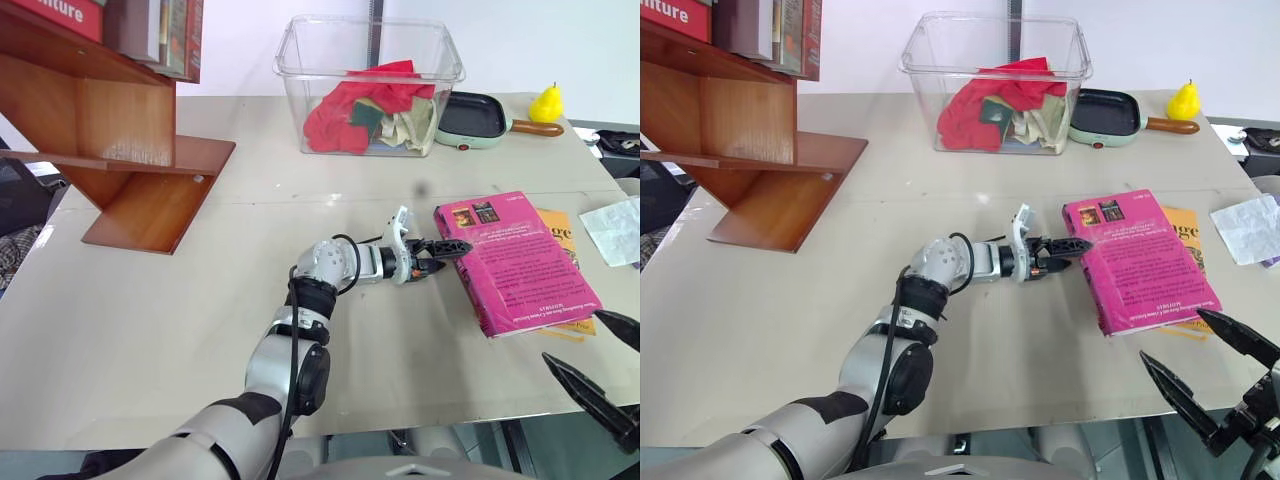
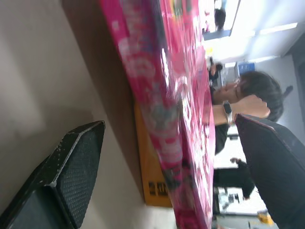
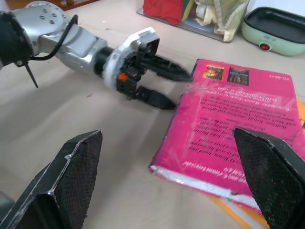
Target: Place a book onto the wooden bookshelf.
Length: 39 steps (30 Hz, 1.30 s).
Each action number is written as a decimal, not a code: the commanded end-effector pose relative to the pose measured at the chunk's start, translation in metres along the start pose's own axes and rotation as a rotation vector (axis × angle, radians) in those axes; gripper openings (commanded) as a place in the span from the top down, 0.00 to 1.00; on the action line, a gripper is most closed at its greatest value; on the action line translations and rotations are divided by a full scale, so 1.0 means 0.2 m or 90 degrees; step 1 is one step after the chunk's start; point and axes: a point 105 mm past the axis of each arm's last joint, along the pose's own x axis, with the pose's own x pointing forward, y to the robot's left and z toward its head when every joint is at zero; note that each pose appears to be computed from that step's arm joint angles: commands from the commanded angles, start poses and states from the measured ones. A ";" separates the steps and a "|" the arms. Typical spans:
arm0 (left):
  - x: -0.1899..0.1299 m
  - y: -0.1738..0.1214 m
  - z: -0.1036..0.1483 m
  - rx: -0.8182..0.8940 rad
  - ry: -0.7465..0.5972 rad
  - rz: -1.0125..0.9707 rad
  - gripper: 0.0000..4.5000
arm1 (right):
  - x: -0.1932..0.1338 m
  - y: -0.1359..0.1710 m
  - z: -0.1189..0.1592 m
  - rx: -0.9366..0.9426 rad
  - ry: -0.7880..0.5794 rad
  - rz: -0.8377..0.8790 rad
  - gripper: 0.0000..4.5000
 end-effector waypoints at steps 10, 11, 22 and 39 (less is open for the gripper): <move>0.23 -0.23 -0.15 -0.017 0.043 -0.128 0.00 | 0.04 0.03 0.01 -0.030 -0.017 -0.026 0.04; 0.24 -0.24 -0.15 -0.019 0.046 -0.134 0.06 | 0.05 0.03 0.00 -0.030 -0.016 -0.027 0.02; 0.28 -0.31 -0.21 -0.044 0.079 -0.174 0.98 | 0.10 0.01 -0.01 -0.040 -0.014 -0.029 0.02; -0.21 -0.26 0.08 0.053 -0.024 -0.229 0.98 | 0.27 -0.01 -0.03 -0.039 -0.039 0.014 0.02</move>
